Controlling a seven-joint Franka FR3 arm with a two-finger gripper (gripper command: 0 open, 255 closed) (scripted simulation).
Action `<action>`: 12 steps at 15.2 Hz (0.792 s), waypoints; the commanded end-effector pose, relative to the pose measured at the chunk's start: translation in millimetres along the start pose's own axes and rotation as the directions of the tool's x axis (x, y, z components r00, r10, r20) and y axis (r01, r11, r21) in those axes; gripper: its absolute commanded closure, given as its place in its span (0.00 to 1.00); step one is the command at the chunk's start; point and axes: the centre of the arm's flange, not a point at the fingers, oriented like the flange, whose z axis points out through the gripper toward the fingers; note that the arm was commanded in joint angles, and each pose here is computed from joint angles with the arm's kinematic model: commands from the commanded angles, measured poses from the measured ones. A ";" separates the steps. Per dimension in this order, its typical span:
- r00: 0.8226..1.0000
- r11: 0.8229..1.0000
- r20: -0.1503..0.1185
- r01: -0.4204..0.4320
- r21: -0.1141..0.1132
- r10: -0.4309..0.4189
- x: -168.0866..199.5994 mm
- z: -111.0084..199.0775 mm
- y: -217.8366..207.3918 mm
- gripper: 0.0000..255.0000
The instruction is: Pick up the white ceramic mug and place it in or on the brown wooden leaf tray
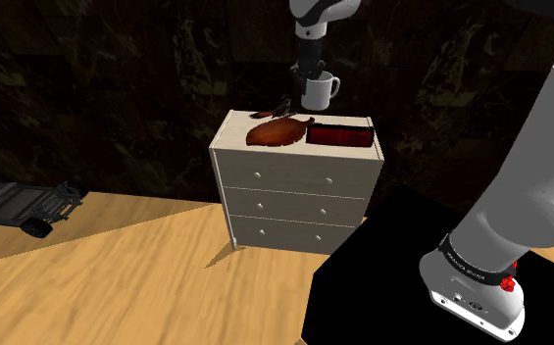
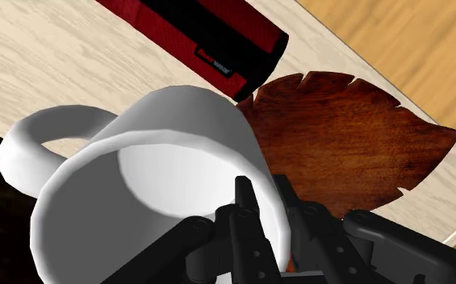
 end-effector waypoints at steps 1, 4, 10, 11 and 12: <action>1.000 1.000 0.000 -0.001 0.000 0.001 7.0 -0.8 -24.1 1.00; 1.000 1.000 0.000 -0.001 0.000 0.001 20.1 -3.9 -61.4 1.00; 1.000 1.000 0.000 -0.001 0.000 0.001 34.6 8.4 -104.4 1.00; 1.000 1.000 0.000 -0.001 0.000 0.001 34.4 13.7 -104.4 1.00; 1.000 1.000 0.000 -0.001 0.000 0.001 34.2 19.0 -104.5 1.00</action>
